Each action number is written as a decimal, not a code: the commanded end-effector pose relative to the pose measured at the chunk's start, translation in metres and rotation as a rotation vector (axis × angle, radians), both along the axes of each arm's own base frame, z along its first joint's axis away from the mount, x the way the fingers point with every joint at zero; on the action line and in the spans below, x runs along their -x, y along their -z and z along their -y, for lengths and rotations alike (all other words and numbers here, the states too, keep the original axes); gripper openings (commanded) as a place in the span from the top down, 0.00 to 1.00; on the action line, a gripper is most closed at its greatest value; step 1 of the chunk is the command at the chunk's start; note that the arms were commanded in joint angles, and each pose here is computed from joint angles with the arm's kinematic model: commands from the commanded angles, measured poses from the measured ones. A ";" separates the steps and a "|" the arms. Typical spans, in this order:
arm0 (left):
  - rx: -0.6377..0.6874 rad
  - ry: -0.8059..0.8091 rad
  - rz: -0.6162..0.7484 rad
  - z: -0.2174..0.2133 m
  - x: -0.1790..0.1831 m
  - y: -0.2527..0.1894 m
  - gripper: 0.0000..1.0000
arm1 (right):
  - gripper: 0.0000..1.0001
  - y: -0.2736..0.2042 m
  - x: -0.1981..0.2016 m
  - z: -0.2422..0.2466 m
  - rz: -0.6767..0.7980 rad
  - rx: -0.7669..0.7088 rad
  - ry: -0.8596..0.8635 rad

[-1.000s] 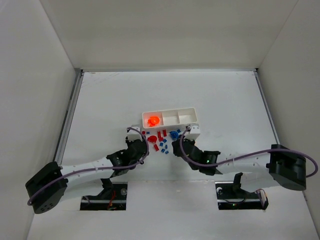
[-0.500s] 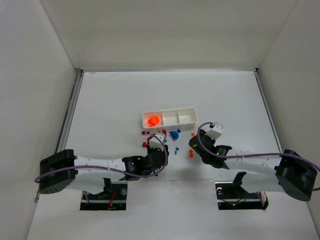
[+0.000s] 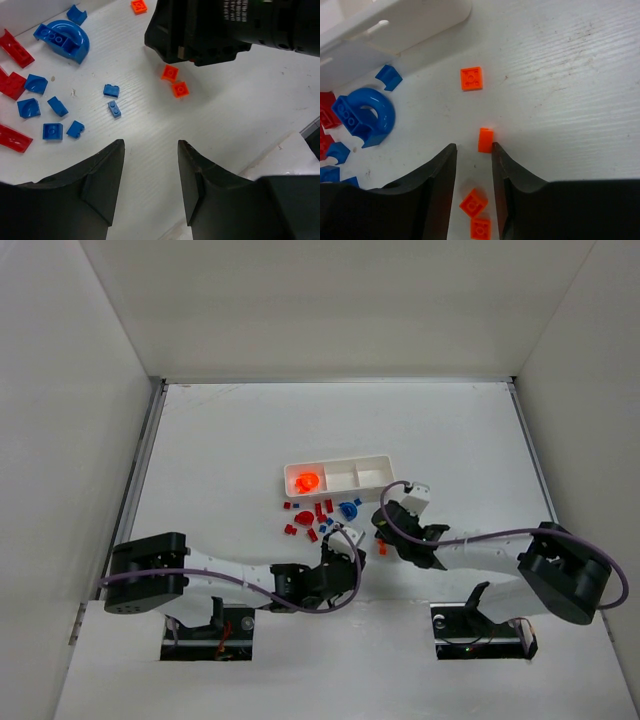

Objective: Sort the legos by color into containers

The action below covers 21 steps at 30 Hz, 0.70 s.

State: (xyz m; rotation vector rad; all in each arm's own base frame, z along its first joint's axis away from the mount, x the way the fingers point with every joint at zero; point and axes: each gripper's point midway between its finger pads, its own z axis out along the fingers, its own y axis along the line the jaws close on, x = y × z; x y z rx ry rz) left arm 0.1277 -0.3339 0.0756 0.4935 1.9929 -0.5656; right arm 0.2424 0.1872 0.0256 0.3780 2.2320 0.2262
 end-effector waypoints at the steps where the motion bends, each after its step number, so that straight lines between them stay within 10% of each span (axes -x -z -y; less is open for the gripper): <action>1: 0.078 -0.011 0.038 0.008 -0.004 -0.024 0.56 | 0.65 -0.014 -0.013 -0.020 0.032 -0.054 -0.016; 13: 0.124 -0.083 0.055 -0.026 -0.018 -0.027 0.55 | 0.87 -0.030 -0.019 -0.013 0.094 -0.020 0.019; 21: 0.150 -0.112 0.068 -0.040 -0.025 -0.035 0.54 | 0.52 -0.030 -0.018 -0.006 0.074 0.038 0.018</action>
